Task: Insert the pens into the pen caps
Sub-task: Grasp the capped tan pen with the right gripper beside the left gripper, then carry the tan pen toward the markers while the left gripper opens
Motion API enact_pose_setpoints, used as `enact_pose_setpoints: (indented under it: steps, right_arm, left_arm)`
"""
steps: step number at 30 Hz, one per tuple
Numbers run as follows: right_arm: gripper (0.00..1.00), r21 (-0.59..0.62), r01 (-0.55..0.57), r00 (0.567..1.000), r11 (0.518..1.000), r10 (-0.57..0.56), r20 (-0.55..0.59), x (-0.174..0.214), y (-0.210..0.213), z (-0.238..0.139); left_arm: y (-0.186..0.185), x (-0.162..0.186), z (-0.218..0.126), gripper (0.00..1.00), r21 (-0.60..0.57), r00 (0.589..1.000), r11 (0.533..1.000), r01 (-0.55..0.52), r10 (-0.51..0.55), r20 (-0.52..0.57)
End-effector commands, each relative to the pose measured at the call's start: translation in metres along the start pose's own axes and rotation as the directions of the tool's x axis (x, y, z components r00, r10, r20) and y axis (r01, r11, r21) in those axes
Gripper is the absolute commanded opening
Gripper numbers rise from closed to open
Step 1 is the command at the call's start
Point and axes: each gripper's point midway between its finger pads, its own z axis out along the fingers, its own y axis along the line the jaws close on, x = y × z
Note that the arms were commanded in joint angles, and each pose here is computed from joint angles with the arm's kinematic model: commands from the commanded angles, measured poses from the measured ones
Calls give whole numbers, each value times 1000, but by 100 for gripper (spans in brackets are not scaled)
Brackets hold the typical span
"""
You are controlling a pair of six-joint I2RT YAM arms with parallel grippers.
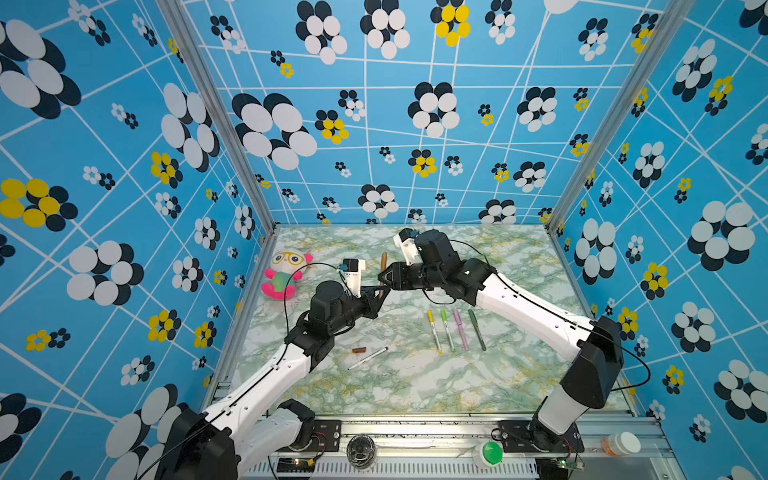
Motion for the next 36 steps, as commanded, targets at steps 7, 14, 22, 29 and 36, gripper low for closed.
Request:
enact_pose_setpoints:
  steps: [7,14,22,29,36]
  right_arm:
    - [22,22,38,999,999,-38,11,-7,8,6]
    - [5,27,39,999,999,-40,27,-11,12,3]
    - [0,123,15,997,992,-23,68,-19,-2,-11]
    - [0,225,-51,997,973,37,68,-14,-38,-20]
    - [0,378,-6,992,926,54,-115,42,-89,-18]
  left_arm:
    - [-3,2,3,0,19,1000,1000,-5,5,0]
    - [1,2,3,0,6,1000,1000,3,-3,3]
    - [0,6,-11,41,-11,1000,1000,-15,15,-1]
    - [11,32,-36,67,-57,999,997,-43,41,-31]
    - [17,34,-65,86,-113,996,990,-85,89,27]
